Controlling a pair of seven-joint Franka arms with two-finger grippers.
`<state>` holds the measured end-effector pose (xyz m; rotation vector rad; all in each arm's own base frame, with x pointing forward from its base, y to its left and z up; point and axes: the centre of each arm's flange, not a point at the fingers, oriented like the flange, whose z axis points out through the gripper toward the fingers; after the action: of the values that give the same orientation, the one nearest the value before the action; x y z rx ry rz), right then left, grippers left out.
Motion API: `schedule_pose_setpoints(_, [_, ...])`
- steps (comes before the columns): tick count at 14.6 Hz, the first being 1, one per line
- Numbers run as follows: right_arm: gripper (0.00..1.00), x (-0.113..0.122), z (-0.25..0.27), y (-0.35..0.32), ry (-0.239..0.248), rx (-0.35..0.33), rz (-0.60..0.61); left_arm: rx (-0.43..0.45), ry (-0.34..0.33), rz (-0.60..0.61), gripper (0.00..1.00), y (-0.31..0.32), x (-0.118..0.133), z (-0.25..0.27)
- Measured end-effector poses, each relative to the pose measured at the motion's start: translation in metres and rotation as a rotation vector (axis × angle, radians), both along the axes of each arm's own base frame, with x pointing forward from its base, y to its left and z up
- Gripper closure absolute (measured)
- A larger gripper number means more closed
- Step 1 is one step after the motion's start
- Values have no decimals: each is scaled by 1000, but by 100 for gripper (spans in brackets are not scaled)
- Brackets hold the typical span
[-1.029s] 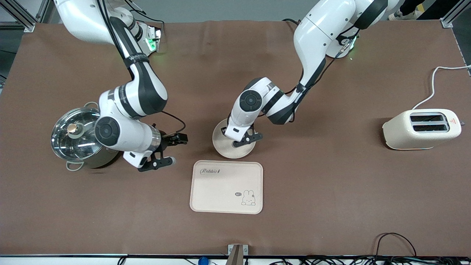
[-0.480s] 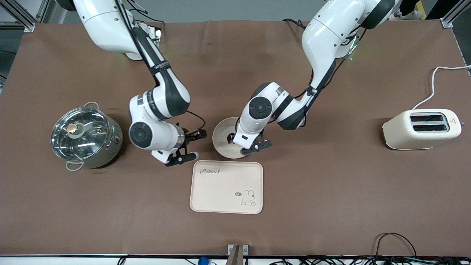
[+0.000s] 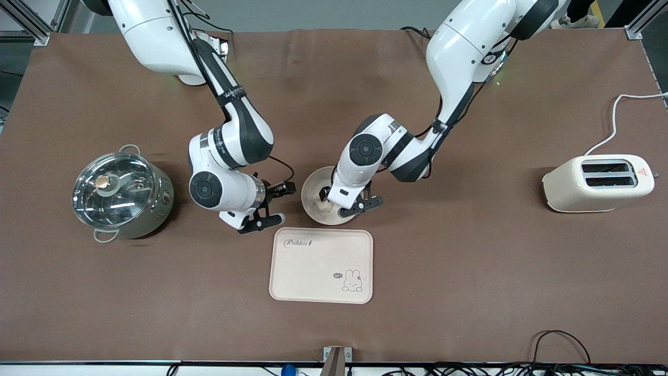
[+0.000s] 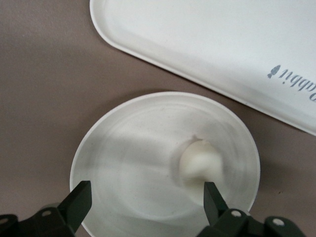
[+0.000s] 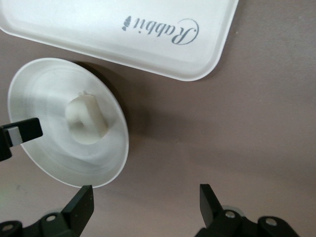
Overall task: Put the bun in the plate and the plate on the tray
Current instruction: 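Grasp the white plate rim with the right gripper while the left gripper withdraws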
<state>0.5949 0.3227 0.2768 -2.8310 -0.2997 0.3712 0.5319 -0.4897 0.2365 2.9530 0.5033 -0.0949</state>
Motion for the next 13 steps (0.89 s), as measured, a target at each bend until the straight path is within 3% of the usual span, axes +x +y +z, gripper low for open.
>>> schedule_pose_setpoints(3, [8, -7, 0, 13, 2, 10, 14, 51, -47, -64, 0, 41, 36, 30])
schedule_pose_setpoints(7, [17, -22, -16, 40, -33, 7, 37, 88, -100, -112, 0, 171, 107, 130])
schedule_pose_setpoints(10, [31, -27, -41, 40, -26, -2, 23, 116, -132, -150, 0, 248, 121, 199])
schedule_pose_setpoints(13, [33, -25, -58, 39, -17, 18, -21, 147, -149, -229, 0, 295, 113, 257])
